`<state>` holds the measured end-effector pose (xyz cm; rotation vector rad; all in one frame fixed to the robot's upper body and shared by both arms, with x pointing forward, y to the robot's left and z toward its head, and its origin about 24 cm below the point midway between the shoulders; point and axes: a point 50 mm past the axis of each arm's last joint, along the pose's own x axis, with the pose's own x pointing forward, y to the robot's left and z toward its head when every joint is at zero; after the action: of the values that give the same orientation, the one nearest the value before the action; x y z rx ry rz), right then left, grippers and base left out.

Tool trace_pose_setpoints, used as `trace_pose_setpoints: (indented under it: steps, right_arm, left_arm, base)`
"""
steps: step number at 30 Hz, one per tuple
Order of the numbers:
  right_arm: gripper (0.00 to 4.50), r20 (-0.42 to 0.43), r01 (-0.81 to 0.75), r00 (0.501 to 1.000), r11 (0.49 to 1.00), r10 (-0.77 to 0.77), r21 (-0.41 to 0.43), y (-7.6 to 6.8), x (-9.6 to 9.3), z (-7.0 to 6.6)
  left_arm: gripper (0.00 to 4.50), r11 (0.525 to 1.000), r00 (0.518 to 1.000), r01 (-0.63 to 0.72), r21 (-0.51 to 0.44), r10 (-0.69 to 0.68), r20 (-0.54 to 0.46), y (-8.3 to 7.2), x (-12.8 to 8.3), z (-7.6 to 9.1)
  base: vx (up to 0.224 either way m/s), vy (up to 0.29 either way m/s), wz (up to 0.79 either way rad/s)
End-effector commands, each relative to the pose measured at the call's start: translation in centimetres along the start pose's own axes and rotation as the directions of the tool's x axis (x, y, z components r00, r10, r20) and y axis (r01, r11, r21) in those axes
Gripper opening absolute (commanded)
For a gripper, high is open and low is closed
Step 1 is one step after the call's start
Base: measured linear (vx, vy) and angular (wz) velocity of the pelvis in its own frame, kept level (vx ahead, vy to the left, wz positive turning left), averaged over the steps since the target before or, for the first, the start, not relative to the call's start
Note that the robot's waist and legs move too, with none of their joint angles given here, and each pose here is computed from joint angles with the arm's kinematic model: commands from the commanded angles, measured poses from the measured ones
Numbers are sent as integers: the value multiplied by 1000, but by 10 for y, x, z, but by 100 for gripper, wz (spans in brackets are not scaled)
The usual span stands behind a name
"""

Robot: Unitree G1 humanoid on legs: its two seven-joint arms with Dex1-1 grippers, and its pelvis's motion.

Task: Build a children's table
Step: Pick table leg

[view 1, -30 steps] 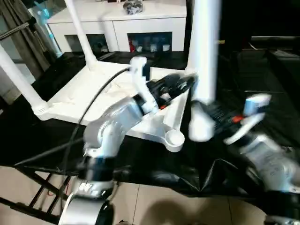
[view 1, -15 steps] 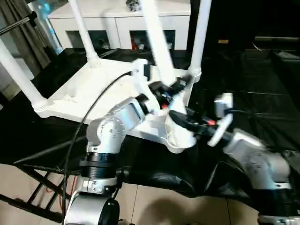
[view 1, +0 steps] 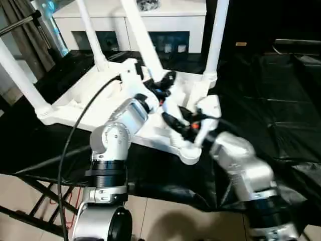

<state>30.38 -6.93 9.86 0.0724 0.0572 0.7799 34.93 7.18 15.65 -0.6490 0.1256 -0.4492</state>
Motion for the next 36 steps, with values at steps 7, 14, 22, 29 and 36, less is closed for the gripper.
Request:
trace_pose_setpoints:
  steps: [7, 14, 22, 29, 36]
  right_arm:
    - [187, 100, -37, 994, 996, 46, -87, 14, 14, 24]
    - [265, 80, -159, 986, 976, 148, 151, -15, -10, 33]
    - [335, -58, -463, 862, 829, 504, 313, -28, -47, 34]
    - [398, -130, -596, 731, 719, 670, 356, -29, -67, 40]
    - [409, -139, -609, 719, 714, 681, 345, -28, -63, 43]
  left_arm:
    - [186, 1000, 1000, 11, 27, -10, -22, -13, 4, -11]
    - [186, 959, 965, 259, 118, -252, -72, -21, 0, 1]
    - [185, 829, 822, 557, 42, -543, -173, -27, -16, 10]
    - [185, 644, 626, 763, -58, -758, -182, -39, -26, 18]
    - [185, 569, 548, 818, -80, -814, -193, -47, -31, 16]
  base:
    - [0, 0, 0]
    - [0, 0, 0]
    - [0, 0, 0]
    - [0, 0, 0]
    - [0, 0, 0]
